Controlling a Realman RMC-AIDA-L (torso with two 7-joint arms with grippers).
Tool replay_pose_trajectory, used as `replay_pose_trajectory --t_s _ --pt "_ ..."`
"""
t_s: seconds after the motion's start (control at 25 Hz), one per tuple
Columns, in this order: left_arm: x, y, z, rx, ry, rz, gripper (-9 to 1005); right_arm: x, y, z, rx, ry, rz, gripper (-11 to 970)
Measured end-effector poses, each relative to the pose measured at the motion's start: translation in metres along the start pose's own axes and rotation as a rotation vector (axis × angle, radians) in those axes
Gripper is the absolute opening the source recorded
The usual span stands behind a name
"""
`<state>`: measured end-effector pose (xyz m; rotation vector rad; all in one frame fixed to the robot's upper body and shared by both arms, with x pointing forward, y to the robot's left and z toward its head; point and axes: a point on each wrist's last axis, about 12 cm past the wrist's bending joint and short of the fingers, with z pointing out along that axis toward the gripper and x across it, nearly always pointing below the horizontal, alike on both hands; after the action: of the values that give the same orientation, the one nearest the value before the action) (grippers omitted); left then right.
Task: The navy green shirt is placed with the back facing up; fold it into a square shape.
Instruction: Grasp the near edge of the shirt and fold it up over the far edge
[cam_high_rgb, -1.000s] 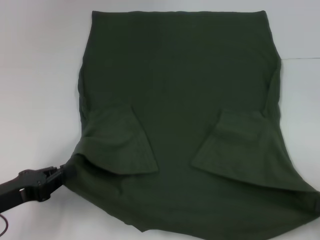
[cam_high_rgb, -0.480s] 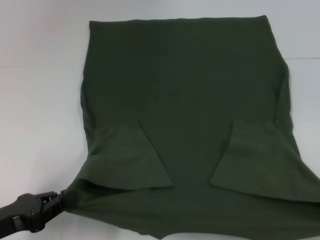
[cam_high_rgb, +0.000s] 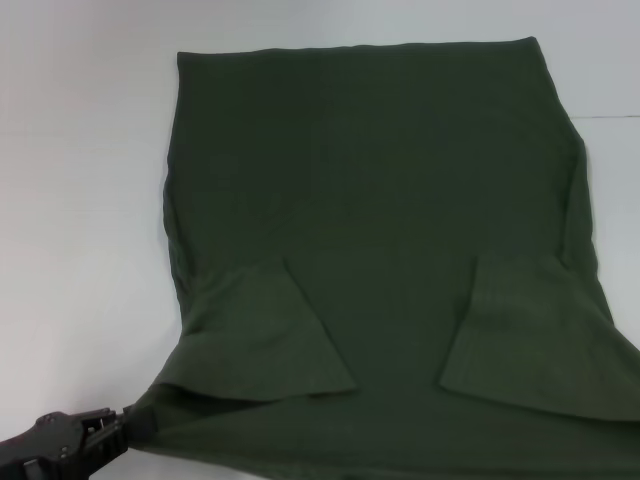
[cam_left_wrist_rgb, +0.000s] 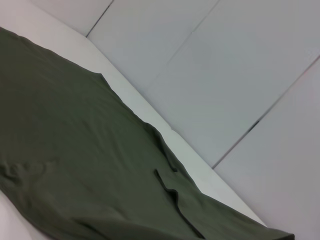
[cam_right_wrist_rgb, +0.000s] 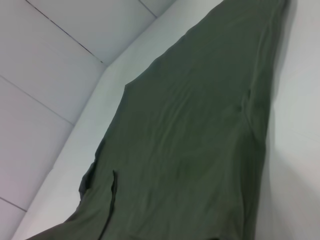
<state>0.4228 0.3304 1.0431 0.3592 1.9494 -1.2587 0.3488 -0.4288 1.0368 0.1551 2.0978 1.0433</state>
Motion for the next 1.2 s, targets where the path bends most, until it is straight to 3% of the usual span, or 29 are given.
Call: replay_pose_trajectory --t_s 0.84,1.04,1.2 --pt "0.006 -0.008 0.0 0.062 0.039 -0.02 47 0.012 0.003 -0.009 -0.003 0.014 0.016 19" --pt "-0.01 -0.002 0.009 0.066 0.016 0.005 47 -0.008 0.001 -0.001 -0.017 -0.03 0.004 19" --pt "-0.042 0.008 0.026 0.054 -0.044 0.049 47 -0.048 0.002 0.018 -0.057 -0.056 -0.041 19"
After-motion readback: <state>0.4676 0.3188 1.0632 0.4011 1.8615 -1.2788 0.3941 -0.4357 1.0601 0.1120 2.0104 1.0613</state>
